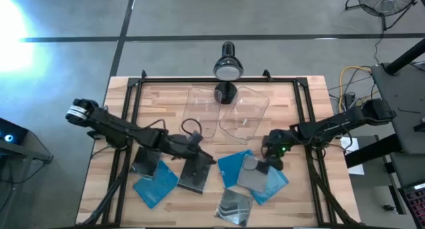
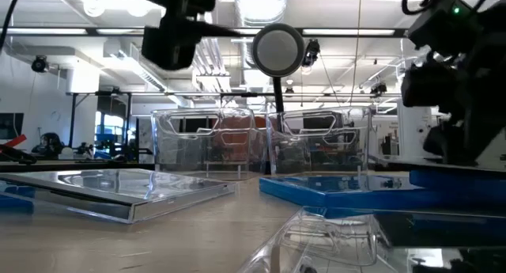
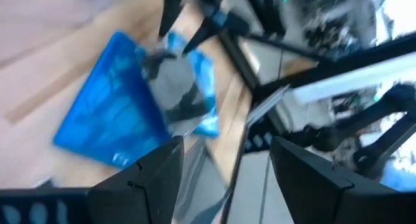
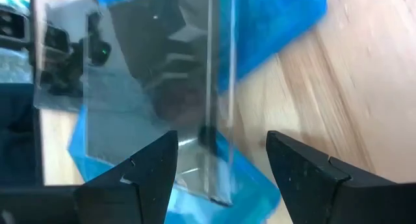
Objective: Pick & place jewel cases by type
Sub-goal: Put the black CD case into the right transparent bin
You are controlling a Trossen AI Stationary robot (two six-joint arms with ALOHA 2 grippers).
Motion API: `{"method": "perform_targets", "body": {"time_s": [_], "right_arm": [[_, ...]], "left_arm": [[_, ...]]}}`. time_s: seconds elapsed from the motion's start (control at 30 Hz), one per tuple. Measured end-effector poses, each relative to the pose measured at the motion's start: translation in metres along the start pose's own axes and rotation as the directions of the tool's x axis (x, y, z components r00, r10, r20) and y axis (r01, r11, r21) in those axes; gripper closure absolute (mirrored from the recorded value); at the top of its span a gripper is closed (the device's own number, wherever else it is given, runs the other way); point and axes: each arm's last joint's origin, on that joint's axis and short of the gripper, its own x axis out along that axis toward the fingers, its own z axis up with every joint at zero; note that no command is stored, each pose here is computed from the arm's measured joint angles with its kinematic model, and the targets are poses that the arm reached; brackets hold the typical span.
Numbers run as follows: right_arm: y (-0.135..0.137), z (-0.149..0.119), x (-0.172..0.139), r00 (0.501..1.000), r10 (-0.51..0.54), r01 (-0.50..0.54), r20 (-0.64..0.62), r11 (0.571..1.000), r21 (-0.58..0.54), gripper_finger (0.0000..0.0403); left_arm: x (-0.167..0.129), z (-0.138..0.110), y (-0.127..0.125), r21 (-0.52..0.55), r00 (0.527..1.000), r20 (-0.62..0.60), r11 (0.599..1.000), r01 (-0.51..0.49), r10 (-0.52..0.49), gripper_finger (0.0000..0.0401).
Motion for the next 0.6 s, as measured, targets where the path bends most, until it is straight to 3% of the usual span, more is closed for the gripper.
{"method": "perform_targets", "body": {"time_s": [0.2, 0.33, 0.47, 0.6], "right_arm": [[0.006, 0.007, -0.002, 1.0, 0.011, -0.011, 0.02, 1.0, -0.011, 0.0174], [0.003, 0.004, -0.001, 1.0, 0.002, -0.002, 0.008, 1.0, -0.013, 0.0174], [0.001, 0.003, 0.003, 1.0, -0.009, 0.009, -0.008, 0.999, -0.048, 0.0174], [0.0, 0.004, 0.006, 1.0, -0.011, 0.011, -0.012, 0.999, -0.048, 0.0174]], "left_arm": [[0.026, -0.02, 0.018, 0.022, 0.988, -0.086, 0.992, -0.126, 0.128, 0.0188], [0.046, -0.03, 0.005, 0.011, 0.988, -0.091, 0.993, -0.121, 0.121, 0.0188], [0.077, -0.042, -0.018, 0.027, 0.988, 0.006, 0.988, -0.154, 0.154, 0.0188], [0.109, -0.047, -0.035, 0.098, 0.961, 0.012, 0.956, -0.276, 0.276, 0.0188]]}}
